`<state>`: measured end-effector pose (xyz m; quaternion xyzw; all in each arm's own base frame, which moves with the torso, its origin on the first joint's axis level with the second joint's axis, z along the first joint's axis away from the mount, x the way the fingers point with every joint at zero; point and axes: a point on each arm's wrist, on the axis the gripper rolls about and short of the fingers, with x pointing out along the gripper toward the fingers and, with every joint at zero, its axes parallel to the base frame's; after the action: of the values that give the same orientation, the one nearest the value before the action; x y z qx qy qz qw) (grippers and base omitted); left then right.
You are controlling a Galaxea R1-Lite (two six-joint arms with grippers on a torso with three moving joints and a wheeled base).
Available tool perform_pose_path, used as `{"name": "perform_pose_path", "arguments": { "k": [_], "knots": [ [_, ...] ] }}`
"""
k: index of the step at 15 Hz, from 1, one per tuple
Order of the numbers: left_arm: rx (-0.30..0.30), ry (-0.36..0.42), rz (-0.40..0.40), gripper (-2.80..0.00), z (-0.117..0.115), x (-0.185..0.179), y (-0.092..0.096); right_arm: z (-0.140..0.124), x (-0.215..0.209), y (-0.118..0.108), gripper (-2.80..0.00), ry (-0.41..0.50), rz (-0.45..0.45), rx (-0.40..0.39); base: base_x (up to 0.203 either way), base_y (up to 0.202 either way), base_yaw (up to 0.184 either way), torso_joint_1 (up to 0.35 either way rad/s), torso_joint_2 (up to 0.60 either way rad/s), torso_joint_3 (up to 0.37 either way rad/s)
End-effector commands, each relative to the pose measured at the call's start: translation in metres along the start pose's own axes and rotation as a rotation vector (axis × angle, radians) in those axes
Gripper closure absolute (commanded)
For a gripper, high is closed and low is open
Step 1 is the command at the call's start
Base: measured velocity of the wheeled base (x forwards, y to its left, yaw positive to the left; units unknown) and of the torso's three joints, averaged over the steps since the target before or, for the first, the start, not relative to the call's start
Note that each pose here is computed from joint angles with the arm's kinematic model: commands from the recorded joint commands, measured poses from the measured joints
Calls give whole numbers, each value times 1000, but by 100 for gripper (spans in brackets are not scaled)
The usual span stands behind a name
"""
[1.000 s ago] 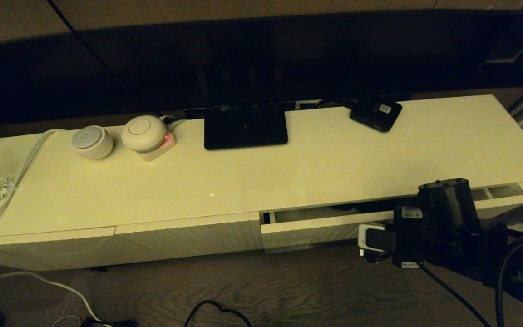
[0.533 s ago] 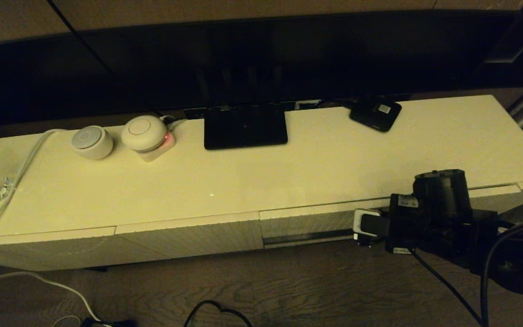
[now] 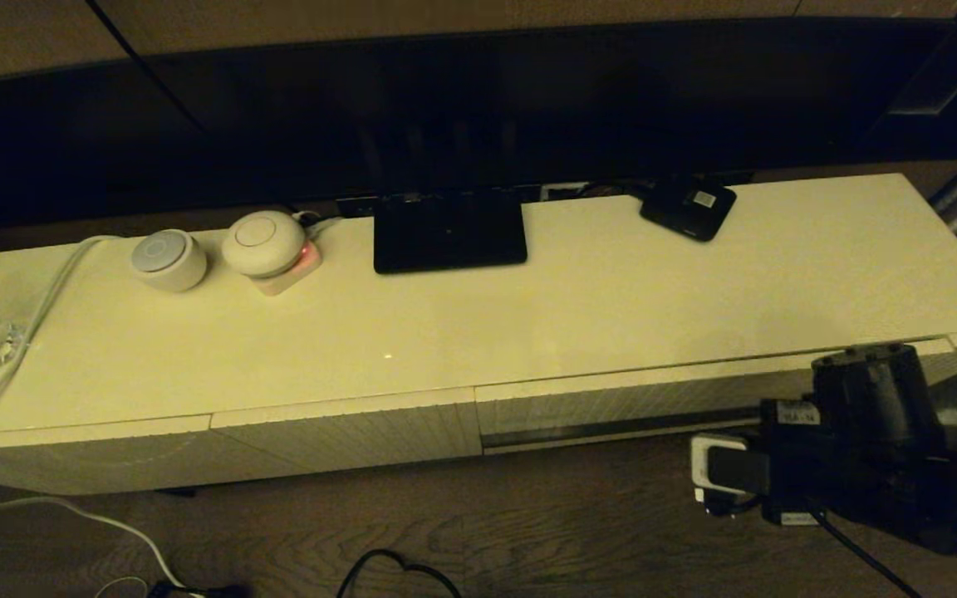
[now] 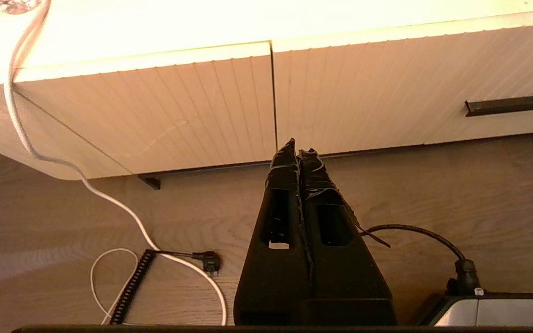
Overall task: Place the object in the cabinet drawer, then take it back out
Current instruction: Close the drawer, then open the drawer
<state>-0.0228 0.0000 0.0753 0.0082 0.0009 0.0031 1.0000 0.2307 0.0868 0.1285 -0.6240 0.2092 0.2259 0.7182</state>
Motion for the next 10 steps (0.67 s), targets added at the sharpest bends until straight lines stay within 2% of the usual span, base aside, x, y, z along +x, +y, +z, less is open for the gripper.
{"name": "perform_pose_path", "arguments": {
  "k": [1,8,10],
  "knots": [
    [0,3,1,0,-1,0,0,-15,-43,11,0,3,17,-21,0,0,0,0,0,0],
    [0,3,1,0,-1,0,0,-54,-125,64,0,-20,108,-63,0,0,0,0,0,0],
    [0,4,1,0,-1,0,0,-63,-133,83,0,-5,183,-81,0,0,0,0,0,0]
  ]
}}
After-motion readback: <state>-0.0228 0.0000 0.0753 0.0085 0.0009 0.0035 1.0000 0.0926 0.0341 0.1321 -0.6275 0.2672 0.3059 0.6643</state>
